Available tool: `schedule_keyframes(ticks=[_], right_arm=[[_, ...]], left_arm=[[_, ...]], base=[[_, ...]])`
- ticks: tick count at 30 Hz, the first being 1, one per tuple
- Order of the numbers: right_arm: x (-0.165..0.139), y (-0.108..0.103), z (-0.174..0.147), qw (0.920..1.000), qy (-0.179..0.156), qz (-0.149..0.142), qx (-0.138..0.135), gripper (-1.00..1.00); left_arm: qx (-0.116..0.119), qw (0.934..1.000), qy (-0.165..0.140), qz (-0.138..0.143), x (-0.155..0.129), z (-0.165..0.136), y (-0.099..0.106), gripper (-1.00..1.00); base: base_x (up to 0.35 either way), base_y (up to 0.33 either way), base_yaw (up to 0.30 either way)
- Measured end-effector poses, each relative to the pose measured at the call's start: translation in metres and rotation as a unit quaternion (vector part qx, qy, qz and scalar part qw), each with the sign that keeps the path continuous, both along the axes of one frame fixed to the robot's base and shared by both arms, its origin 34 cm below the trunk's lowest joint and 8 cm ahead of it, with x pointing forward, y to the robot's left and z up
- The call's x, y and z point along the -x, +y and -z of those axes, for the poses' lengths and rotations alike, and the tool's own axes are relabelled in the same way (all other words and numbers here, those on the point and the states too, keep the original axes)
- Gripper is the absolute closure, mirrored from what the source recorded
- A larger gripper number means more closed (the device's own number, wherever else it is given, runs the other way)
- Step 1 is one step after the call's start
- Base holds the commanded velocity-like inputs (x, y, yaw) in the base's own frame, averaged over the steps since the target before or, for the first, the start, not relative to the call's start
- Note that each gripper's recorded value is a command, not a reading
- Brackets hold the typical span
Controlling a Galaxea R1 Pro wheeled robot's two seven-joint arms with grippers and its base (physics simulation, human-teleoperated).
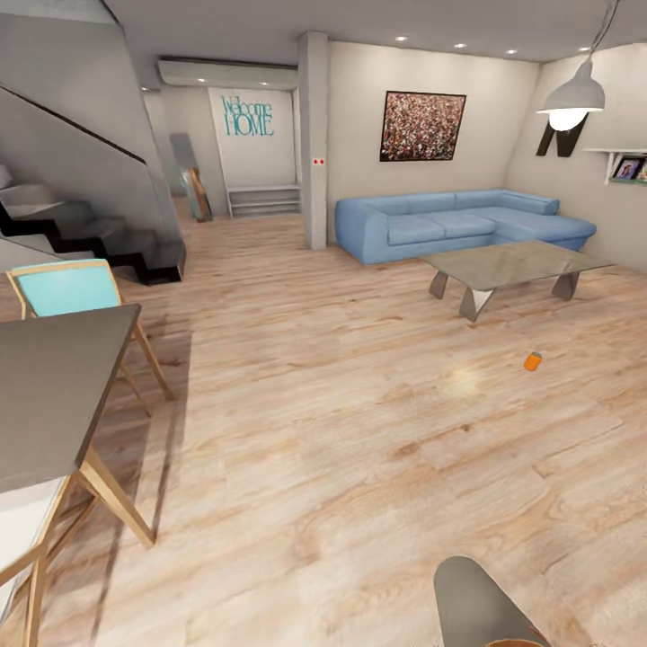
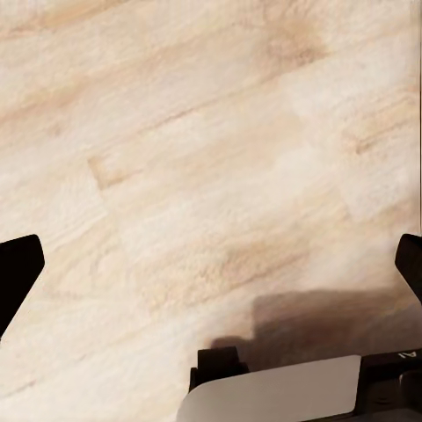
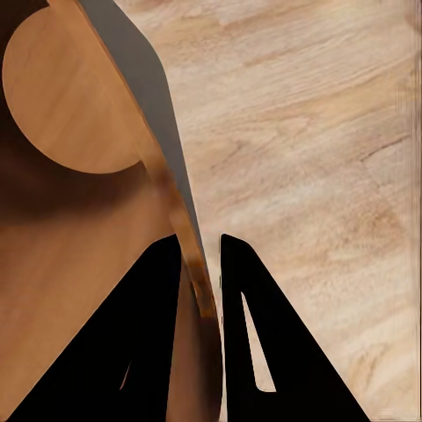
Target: Put the three can of soda from the living room inside the tash can in the kitchen.
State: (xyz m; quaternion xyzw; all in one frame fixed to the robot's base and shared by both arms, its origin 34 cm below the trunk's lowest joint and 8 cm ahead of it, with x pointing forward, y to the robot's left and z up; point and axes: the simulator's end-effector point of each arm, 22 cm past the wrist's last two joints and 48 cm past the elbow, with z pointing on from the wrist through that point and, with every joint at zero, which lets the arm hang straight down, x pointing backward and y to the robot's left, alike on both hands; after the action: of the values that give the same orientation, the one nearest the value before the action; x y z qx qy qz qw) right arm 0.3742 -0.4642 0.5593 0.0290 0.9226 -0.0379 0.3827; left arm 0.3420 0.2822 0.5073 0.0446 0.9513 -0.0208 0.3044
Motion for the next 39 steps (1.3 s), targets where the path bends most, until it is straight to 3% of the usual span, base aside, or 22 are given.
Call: schedule_keyframes(ticks=[9, 23, 31, 39], right_arm=[[0.0002, 0.002, 0.0006, 1.0, 0.001, -0.003, -0.001, 1.0], [-0.0004, -0.0011, -0.0005, 1.0, -0.001, 0.002, 0.0, 1.0], [-0.0005, 0.0011, 0.0, 1.0, -0.001, 0.0, -0.001, 1.0], [0.0, 0.0015, 0.0005, 1.0, 0.0, 0.0, -0.001, 1.0]], left_arm=[[0.0, 1.0, 0.0, 0.0, -0.0002, -0.0001, -0.0001, -1.0], [0.0, 1.0, -0.001, 0.0, -0.0002, -0.0001, 0.0002, -1.0], [0.0, 1.0, -0.001, -0.001, -0.0002, -0.0001, 0.0003, -1.0], [0.0, 1.0, -0.001, 0.0, -0.0002, -0.0001, 0.0002, -1.0]], base=[[0.009, -0.092, -0.24], [0.0, -0.215, -0.018], [0.01, 0.013, -0.014], [0.176, 0.206, -0.193]])
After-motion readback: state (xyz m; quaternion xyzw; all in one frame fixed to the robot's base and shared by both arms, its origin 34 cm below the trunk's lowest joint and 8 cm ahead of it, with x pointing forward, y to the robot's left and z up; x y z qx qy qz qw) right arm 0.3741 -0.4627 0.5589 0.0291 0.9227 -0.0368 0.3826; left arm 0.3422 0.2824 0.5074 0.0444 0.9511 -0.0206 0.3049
